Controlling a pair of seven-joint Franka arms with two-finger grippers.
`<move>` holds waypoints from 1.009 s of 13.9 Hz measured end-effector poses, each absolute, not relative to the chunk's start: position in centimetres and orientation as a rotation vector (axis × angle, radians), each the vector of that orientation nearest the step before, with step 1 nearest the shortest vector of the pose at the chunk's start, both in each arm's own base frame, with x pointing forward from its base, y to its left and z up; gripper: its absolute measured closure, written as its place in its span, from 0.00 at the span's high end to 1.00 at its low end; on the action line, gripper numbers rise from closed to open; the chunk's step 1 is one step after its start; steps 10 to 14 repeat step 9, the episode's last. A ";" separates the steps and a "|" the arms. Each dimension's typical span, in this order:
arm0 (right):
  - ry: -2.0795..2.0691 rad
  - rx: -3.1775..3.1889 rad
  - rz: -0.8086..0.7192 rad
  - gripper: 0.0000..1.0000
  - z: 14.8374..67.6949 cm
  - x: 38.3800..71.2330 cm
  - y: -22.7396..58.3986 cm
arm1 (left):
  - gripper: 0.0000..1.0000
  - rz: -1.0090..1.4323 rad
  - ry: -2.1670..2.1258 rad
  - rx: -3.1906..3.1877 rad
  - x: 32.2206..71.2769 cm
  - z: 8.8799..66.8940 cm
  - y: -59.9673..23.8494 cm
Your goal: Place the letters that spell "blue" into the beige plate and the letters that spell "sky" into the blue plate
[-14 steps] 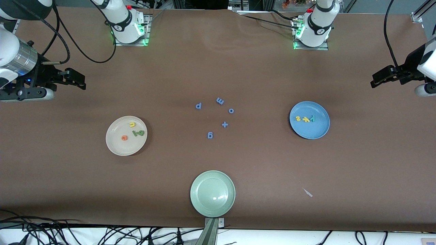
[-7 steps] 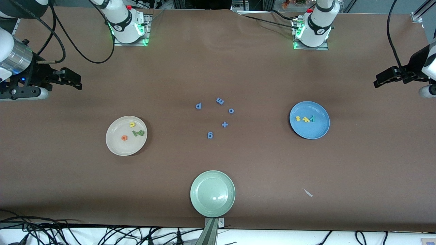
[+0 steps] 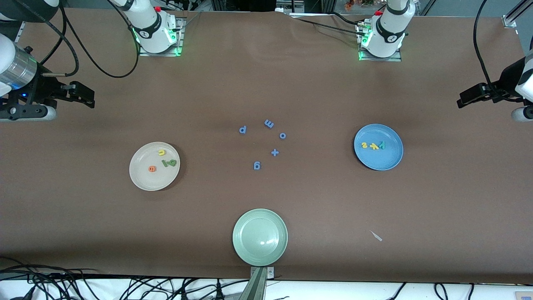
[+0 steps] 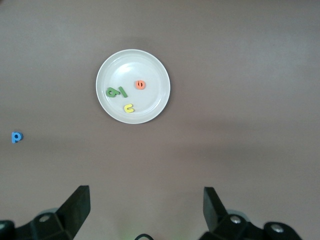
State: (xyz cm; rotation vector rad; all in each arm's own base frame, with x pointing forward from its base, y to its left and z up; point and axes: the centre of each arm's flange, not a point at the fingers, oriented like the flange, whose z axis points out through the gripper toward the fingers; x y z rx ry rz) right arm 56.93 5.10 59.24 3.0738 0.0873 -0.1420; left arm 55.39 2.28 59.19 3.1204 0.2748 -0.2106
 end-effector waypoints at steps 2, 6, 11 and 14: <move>0.085 3.073 -0.146 1.00 59.2 56.9 5.1 | 1.00 -0.215 0.274 3.120 55.6 58.8 2.3; 0.073 3.073 -0.155 1.00 59.2 56.9 4.7 | 1.00 -0.205 0.265 3.121 55.7 59.0 2.2; 0.072 3.073 -0.158 1.00 59.2 56.8 4.6 | 1.00 -0.182 0.208 3.124 55.8 59.5 2.4; 0.072 3.073 -0.158 1.00 59.2 56.8 4.6 | 1.00 -0.182 0.208 3.124 55.8 59.5 2.4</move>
